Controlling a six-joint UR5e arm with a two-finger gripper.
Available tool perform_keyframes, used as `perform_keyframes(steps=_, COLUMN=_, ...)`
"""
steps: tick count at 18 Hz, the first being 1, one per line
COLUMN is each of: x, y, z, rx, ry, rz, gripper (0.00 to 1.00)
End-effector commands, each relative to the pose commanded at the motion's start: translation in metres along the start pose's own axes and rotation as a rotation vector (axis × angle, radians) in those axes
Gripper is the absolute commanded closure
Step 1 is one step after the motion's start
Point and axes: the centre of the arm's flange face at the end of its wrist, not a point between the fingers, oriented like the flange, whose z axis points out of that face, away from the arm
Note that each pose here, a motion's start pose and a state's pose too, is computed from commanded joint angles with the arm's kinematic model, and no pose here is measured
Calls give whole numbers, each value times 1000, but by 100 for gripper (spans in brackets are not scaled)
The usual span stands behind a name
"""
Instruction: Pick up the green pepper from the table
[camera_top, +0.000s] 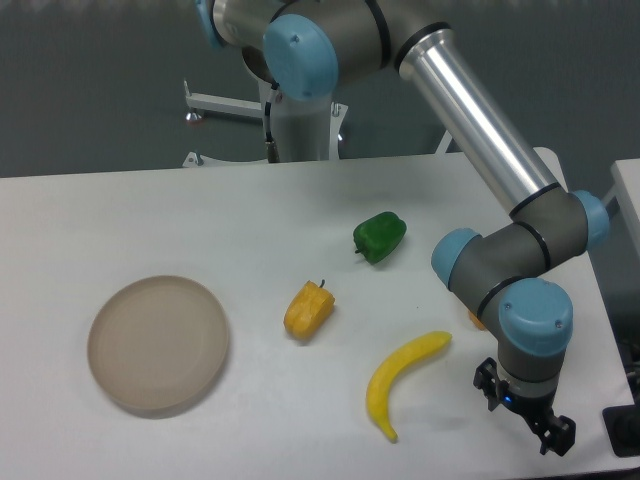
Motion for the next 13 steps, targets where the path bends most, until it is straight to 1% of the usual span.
perform_keyframes(steps=7, x=0, y=0, z=-2, rx=-1, ry=-3, rz=0, gripper=0)
perform_keyframes(steps=13, x=0, y=1, z=-18, rx=-3, ry=-8, rz=0, gripper=0)
